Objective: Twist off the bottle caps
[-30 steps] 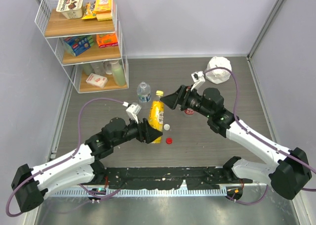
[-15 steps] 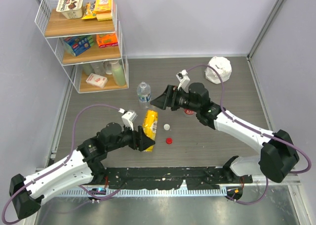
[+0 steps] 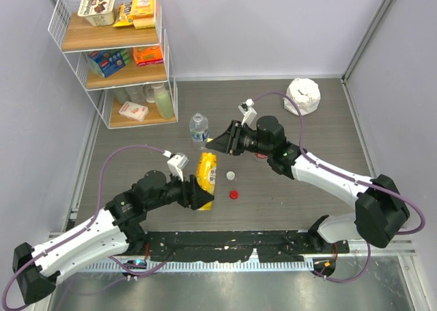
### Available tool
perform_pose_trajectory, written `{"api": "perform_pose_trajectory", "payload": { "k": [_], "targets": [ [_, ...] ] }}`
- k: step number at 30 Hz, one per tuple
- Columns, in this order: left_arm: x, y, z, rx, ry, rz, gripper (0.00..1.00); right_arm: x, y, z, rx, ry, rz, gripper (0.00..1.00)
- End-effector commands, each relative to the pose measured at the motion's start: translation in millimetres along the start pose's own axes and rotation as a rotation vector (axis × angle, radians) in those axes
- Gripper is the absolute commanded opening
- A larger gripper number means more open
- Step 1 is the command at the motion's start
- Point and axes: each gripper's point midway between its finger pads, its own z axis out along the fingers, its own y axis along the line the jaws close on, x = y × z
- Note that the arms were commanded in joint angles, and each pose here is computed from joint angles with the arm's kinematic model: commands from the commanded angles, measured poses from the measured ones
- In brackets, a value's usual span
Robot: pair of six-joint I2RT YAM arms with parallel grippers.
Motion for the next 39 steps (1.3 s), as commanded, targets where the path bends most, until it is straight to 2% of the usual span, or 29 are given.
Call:
{"api": "perform_pose_trajectory", "payload": {
  "k": [1,6,8,10,12,17,22,25,27,29,30,31,33,34,35,39],
  "targets": [
    [-6,-13,1,0.063,-0.021,0.008,0.14,-19,31,-13,-0.11,-0.102,-0.045,0.02],
    [-21,-23,1,0.107,-0.096,-0.003,0.49,-18,31,-30,-0.111,-0.156,-0.07,0.02],
    [-29,-28,1,0.126,-0.132,-0.007,0.69,-20,32,-35,-0.108,-0.175,-0.082,0.02],
    [-37,-35,1,0.155,-0.16,-0.004,0.79,-18,34,-38,-0.122,-0.17,-0.089,0.01],
    [-40,-38,4,0.164,-0.16,0.0,0.82,-16,38,-38,-0.144,-0.161,-0.094,0.02],
    [-43,-42,14,0.147,-0.105,0.027,0.81,-16,39,-38,-0.146,-0.158,-0.101,0.02],
    [-40,-40,18,0.132,-0.083,0.035,0.61,-18,39,-40,-0.137,-0.173,-0.106,0.01],
    [-36,-35,18,0.119,-0.083,0.029,0.38,-20,37,-41,-0.124,-0.184,-0.108,0.02],
    [-36,-33,15,0.115,-0.094,0.026,0.27,-19,36,-40,-0.119,-0.179,-0.113,0.06],
    [-35,-30,13,0.107,-0.102,0.027,0.22,-21,40,-38,-0.128,-0.169,-0.118,0.11],
    [-36,-30,12,0.106,-0.108,0.029,0.22,-19,39,-36,-0.132,-0.154,-0.118,0.23],
    [-32,-26,12,0.09,-0.096,0.027,0.22,-22,43,-35,-0.139,-0.155,-0.122,0.27],
    [-29,-22,10,0.076,-0.089,0.026,0.23,-23,44,-32,-0.14,-0.143,-0.125,0.5],
    [-27,-21,10,0.075,-0.086,0.024,0.23,-23,44,-32,-0.138,-0.141,-0.124,0.55],
    [-25,-20,10,0.073,-0.08,0.024,0.24,-26,45,-31,-0.133,-0.149,-0.125,0.64],
    [-20,-15,9,0.054,-0.068,0.014,0.25,-32,44,-34,-0.11,-0.177,-0.131,0.76]
  ]
}}
